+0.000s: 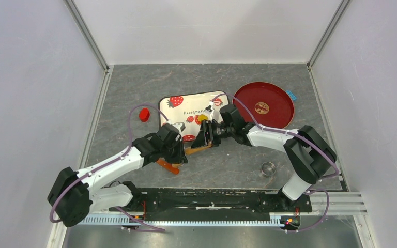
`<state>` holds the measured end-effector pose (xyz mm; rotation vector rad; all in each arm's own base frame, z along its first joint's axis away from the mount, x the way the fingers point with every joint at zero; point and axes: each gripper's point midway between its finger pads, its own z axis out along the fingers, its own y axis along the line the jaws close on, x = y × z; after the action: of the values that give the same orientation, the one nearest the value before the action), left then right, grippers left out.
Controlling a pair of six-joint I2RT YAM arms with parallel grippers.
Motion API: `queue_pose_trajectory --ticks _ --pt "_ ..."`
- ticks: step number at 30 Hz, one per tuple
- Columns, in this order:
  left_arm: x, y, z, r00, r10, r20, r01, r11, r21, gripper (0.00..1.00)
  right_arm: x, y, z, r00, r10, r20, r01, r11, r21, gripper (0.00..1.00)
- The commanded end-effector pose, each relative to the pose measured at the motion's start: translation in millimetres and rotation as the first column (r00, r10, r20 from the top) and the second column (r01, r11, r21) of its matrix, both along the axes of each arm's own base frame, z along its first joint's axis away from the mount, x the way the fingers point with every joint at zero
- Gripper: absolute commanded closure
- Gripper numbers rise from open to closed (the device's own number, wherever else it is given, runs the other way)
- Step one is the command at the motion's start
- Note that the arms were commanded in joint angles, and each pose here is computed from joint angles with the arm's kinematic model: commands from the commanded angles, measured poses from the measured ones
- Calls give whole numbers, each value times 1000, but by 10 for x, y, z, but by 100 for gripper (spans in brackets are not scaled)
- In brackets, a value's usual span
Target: Roll out the dumpling wrappers from the dough
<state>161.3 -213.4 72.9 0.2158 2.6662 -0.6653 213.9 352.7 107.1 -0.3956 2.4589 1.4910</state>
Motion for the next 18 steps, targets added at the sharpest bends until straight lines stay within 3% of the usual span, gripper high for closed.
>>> queue_pose_trajectory --ticks 1,11,18 --pt "143 -41 176 995 7 101 -2 999 -45 98 45 63 84 999 21 34 -21 1000 4 38" --pt "137 -31 163 995 0 101 4 999 -37 98 -20 140 129 999 47 15 -47 998 38 44" --pt "132 -22 170 995 2 104 2 999 -38 98 -24 139 105 999 45 -1 -45 998 33 54"
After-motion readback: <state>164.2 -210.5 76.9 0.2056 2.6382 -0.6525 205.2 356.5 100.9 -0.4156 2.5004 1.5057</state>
